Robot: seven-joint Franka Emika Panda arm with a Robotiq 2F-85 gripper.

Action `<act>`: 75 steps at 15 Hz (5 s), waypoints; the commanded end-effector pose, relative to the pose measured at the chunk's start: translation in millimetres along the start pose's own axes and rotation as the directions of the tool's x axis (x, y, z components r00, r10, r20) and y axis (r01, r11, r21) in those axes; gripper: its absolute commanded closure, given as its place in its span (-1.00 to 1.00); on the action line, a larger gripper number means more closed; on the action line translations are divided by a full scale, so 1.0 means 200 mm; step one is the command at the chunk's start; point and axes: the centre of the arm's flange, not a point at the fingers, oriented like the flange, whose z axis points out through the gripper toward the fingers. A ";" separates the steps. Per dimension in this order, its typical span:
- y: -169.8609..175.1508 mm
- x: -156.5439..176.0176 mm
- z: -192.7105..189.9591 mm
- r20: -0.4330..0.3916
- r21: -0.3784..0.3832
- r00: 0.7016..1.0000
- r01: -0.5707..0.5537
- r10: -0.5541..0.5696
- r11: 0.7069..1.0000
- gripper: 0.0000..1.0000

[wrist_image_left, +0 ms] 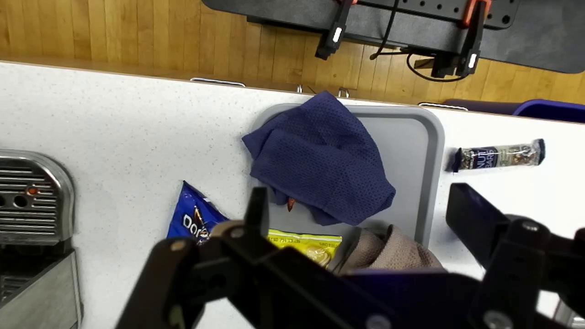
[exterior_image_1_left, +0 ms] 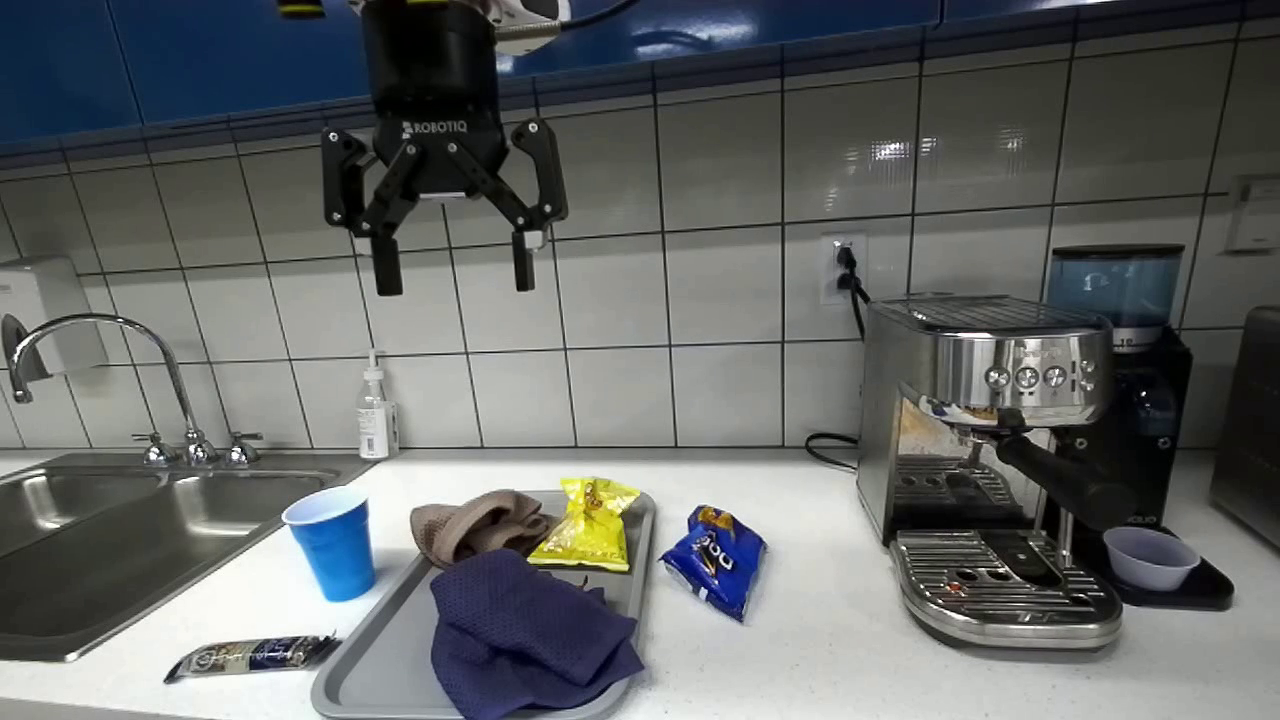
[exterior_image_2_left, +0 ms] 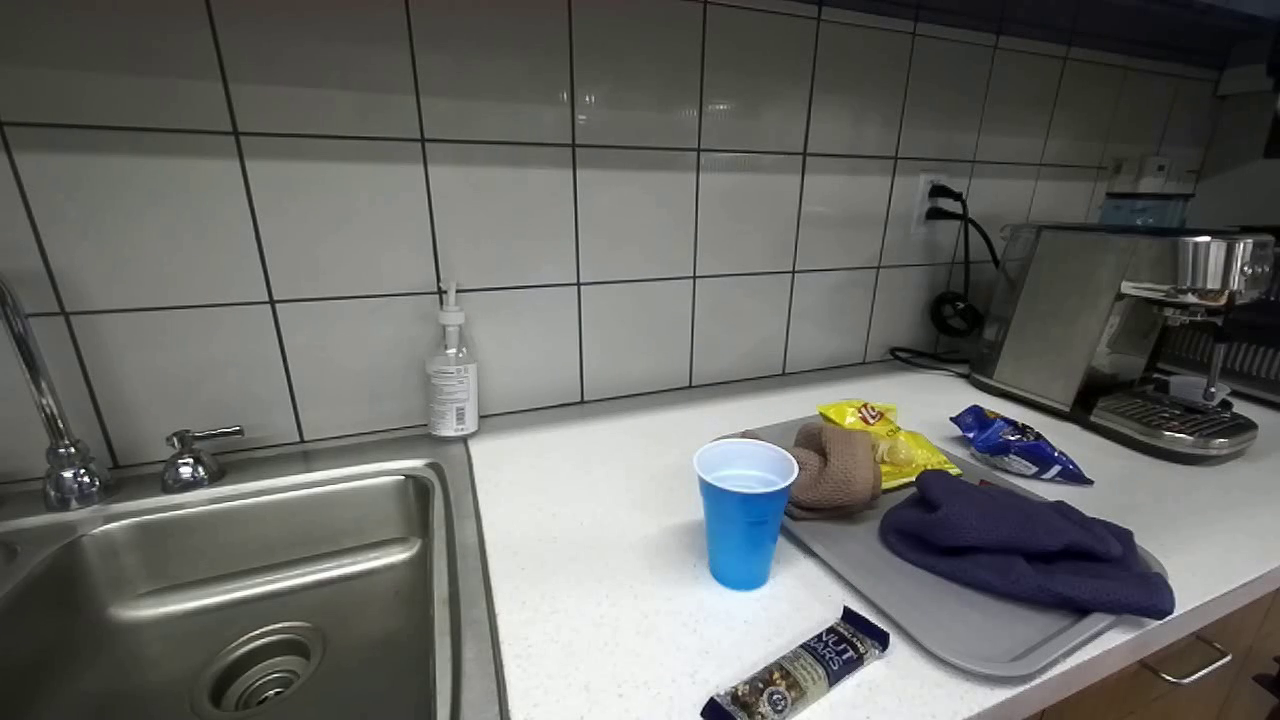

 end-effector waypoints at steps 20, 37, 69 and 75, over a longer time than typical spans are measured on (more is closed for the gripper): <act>-0.20 0.15 0.51 -0.078 -0.067 0.977 -0.205 0.200 0.976 -1.00; -0.06 0.37 0.87 -0.094 -0.068 0.917 -0.393 0.387 0.917 -1.00; 0.10 1.15 1.31 -0.129 -0.038 0.913 -0.394 0.387 0.918 -1.00; 0.15 1.32 1.39 -0.133 -0.055 0.923 -0.372 0.362 0.927 -1.00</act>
